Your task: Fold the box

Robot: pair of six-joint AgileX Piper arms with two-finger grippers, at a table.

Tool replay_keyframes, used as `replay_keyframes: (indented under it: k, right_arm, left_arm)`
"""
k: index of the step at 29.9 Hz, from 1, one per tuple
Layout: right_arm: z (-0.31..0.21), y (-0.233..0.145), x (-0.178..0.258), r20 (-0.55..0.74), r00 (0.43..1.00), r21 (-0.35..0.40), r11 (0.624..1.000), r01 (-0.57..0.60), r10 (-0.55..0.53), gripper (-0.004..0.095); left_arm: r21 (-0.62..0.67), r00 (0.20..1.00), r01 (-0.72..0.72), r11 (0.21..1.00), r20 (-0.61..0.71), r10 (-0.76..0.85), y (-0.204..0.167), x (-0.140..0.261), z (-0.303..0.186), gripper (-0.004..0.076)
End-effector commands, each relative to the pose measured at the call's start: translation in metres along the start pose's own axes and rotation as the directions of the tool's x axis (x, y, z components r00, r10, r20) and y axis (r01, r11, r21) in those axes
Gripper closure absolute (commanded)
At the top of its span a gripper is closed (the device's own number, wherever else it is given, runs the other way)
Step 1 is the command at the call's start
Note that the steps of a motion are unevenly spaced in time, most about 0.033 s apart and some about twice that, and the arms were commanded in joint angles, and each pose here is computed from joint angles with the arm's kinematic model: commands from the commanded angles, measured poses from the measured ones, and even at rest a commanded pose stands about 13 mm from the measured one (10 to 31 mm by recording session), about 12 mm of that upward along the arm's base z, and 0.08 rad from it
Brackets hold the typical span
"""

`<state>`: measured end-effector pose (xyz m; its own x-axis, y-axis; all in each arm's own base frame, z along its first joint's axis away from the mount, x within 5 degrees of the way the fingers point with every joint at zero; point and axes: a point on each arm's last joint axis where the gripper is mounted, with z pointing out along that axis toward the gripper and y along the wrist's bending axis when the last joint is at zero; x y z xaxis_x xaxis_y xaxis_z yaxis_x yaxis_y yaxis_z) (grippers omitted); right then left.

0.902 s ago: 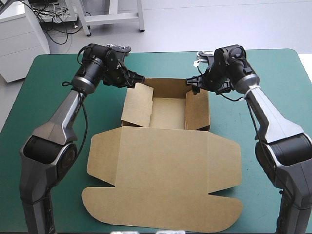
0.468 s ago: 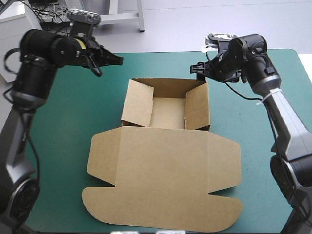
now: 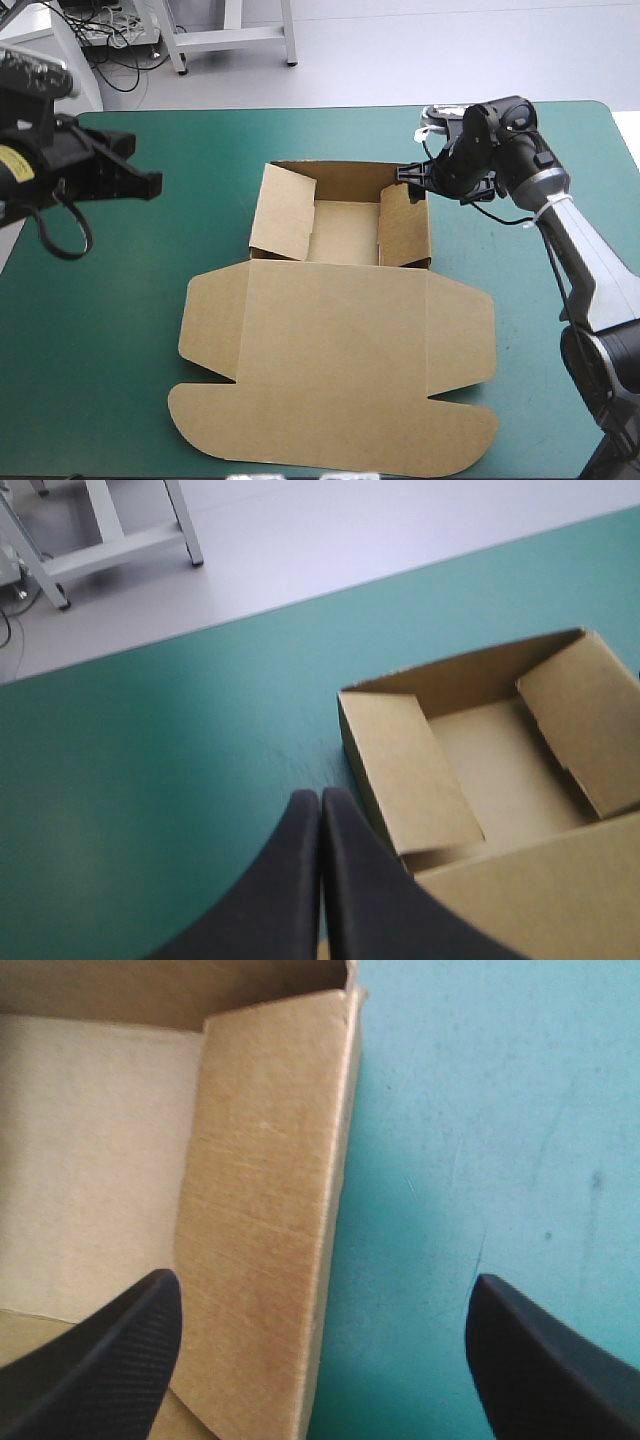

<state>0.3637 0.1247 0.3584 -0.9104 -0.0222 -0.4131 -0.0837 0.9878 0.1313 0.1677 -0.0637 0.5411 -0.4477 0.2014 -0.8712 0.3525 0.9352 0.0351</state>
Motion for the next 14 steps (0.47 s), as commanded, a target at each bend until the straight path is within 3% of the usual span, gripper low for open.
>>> replay_keyframes:
  k: [1,7,14]
  right_arm:
    - [-0.010,-0.002,-0.001,0.090,0.996,-0.006,1.000,0.008,-0.007,0.0183]
    - [0.024,-0.003,0.002,0.060,0.998,-0.009,1.000,0.005,-0.004,0.0184]
    - [0.046,0.002,0.001,0.024,1.000,-0.050,0.999,0.002,-0.001,0.0185]
  left_arm:
    - [0.001,0.999,-0.004,1.000,-0.051,0.004,0.000,0.032,-0.018,0.0746]
    - [-0.002,0.990,0.001,1.000,-0.144,-0.002,-0.001,0.095,-0.024,0.0746]
    - [-0.018,0.991,0.001,1.000,-0.136,-0.004,-0.001,0.161,-0.025,0.0747]
